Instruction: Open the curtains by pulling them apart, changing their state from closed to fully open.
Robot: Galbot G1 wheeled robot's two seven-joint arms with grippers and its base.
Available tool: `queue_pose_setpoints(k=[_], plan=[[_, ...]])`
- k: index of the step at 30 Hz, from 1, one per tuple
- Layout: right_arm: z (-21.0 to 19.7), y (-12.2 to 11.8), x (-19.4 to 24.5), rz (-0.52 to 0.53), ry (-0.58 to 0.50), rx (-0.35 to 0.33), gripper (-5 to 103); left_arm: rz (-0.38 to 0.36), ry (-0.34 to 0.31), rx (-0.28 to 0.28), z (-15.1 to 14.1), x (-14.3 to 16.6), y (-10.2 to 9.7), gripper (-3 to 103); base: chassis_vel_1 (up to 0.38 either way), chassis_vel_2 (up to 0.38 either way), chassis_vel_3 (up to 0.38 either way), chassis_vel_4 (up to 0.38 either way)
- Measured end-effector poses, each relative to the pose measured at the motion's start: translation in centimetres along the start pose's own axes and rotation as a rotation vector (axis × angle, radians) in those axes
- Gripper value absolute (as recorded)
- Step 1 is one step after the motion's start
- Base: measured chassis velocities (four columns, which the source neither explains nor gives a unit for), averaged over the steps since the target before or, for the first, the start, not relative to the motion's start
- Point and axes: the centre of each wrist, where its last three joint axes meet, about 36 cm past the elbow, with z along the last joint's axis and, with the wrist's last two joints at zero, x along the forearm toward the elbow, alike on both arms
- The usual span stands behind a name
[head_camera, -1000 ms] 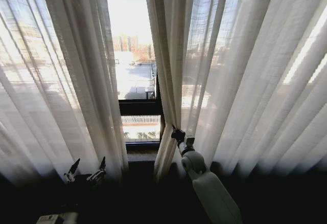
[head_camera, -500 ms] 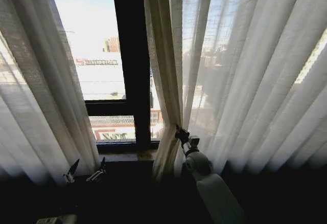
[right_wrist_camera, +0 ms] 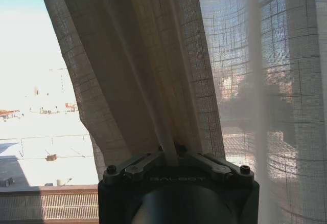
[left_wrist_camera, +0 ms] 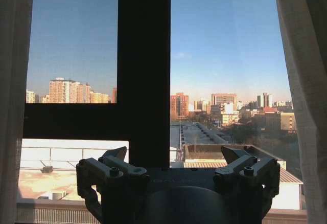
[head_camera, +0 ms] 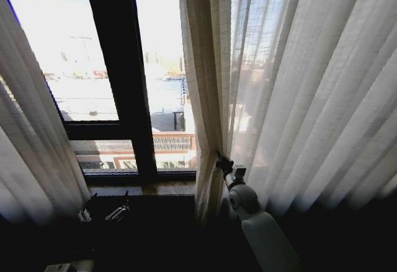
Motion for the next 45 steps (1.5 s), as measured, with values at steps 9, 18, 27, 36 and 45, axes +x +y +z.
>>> queue_pose_setpoints(k=[9,18,27,36,45], plan=[[0.0,-0.3,0.4,0.004,0.0,0.002,0,0.003,0.0,0.002,0.0,0.0,0.0,100,-0.35,-0.35,0.346,0.358],[-0.1,-0.6,0.6,0.01,-0.004,0.001,0,0.004,-0.001,0.002,0.0,0.0,-0.1,100,-0.355,-0.357,0.349,0.356],[-0.2,-1.2,0.6,0.022,-0.008,0.002,0,0.007,-0.002,0.004,0.0,0.0,-0.3,100,-0.356,-0.357,0.347,0.354],[-0.3,-1.3,0.5,0.023,-0.008,-0.002,0,0.007,-0.003,0.002,-0.1,0.0,-0.3,100,-0.354,-0.354,0.347,0.345],[0.0,-1.3,0.6,0.02,-0.009,-0.002,0,0.008,-0.001,0.003,0.1,-0.2,-0.3,100,-0.349,-0.363,0.345,0.352]])
